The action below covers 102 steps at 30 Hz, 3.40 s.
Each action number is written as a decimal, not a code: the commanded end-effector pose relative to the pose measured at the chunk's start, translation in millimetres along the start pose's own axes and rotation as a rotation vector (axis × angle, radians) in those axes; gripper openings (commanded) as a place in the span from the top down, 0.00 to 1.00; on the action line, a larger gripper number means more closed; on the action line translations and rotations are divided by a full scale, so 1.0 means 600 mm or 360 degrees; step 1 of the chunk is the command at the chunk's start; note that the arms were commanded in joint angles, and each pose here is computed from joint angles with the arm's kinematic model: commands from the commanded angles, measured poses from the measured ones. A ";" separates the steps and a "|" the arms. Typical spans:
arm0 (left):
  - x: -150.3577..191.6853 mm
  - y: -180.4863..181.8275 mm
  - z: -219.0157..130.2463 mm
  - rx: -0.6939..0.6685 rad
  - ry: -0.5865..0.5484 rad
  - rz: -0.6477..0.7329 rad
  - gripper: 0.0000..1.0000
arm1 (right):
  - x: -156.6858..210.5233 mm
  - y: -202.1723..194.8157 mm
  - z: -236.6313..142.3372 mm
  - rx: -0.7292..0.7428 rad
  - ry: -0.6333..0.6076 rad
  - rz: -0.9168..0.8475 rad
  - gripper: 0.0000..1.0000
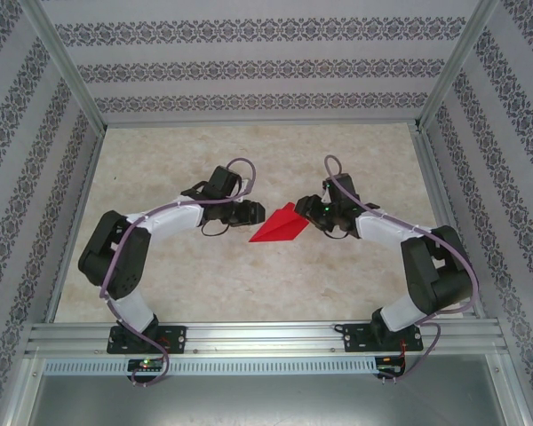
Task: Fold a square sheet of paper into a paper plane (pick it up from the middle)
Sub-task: Fourth fold the wing at the center of the table, then turn over the paper at the center of the table.
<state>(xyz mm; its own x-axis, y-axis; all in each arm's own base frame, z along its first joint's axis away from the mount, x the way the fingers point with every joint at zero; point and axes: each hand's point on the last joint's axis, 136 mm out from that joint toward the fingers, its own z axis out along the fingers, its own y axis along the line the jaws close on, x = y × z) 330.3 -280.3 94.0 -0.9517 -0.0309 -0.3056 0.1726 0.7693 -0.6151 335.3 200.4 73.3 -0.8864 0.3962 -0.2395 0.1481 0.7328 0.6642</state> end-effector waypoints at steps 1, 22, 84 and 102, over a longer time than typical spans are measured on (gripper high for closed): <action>-0.026 0.014 -0.015 -0.0105 -0.0131 -0.0042 0.49 | 0.011 0.010 0.018 0.0017 -0.0021 0.0068 0.52; -0.074 0.103 -0.082 -0.0541 -0.0326 -0.0021 0.00 | 0.020 0.021 0.089 -0.0019 0.0025 0.0260 0.57; -0.078 -0.021 -0.129 0.0689 -0.0185 -0.0244 0.00 | -0.052 0.250 -0.042 -0.1166 -0.0079 -0.0105 0.94; -0.082 -0.116 -0.162 0.1069 -0.0192 -0.0060 0.40 | -0.031 0.296 -0.045 -0.1386 0.0102 -0.0120 0.92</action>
<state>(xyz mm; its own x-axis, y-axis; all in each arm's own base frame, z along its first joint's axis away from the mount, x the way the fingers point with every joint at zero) 343.2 -263.1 195.9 -0.9503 -0.1697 -0.2610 0.2115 0.2634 -0.9412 370.2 298.6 200.2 -0.9068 0.3429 -0.2452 -0.2210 0.1088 0.9692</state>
